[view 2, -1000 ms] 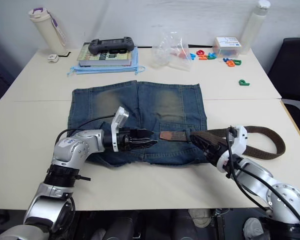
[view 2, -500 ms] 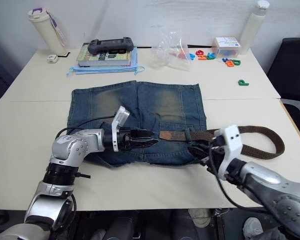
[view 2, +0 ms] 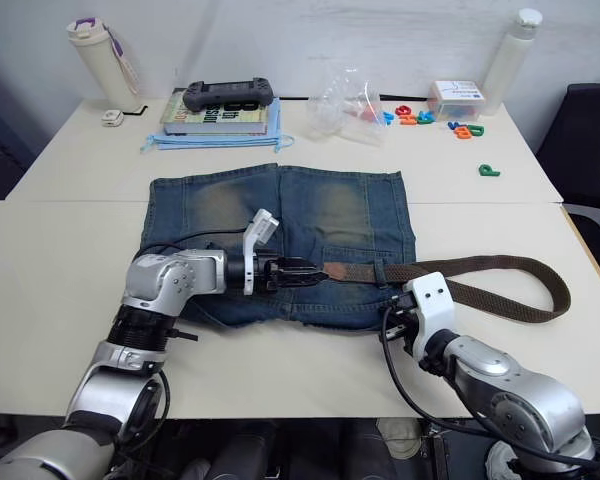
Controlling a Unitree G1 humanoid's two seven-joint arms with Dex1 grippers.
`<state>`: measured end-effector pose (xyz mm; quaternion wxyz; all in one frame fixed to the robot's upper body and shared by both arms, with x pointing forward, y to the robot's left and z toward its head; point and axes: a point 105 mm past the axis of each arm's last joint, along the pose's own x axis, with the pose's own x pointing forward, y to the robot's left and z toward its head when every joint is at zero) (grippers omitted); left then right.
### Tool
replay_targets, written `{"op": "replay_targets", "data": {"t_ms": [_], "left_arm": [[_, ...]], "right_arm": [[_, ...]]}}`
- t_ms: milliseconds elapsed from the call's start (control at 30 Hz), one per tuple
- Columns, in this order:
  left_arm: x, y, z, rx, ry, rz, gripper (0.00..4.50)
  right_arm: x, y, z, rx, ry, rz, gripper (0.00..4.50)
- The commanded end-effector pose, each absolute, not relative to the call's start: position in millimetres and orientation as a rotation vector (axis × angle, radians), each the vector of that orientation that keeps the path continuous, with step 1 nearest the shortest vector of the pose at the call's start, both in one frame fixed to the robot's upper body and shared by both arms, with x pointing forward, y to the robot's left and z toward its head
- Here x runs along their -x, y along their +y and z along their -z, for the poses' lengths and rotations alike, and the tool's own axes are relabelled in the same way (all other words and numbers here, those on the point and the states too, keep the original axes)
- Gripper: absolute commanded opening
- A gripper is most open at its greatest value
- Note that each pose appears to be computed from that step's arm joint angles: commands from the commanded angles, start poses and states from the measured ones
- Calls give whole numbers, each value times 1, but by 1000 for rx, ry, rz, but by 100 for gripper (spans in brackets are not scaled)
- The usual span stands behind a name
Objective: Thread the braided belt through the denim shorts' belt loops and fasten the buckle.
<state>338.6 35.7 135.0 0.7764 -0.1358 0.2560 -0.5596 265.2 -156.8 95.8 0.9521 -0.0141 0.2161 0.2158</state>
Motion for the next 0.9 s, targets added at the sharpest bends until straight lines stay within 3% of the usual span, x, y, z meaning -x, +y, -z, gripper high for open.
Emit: {"op": "replay_targets", "data": {"t_ms": [33, 400, 633, 767, 900], "left_arm": [[-339, 21, -121, 274, 607, 1208, 399], [-338, -13, -123, 331, 610, 1261, 399], [-329, -14, -120, 223, 580, 1324, 399], [-332, -15, -123, 265, 573, 1305, 288], [-335, -18, -127, 341, 581, 1287, 106]], "right_arm": [[-260, -152, -91, 23, 468, -454, 6], [-257, -147, -89, 11, 475, -454, 6], [-257, -143, -90, -3, 470, -451, 6], [-257, -141, -90, -10, 467, -453, 0], [-256, -138, -90, -15, 469, -461, 0]]}}
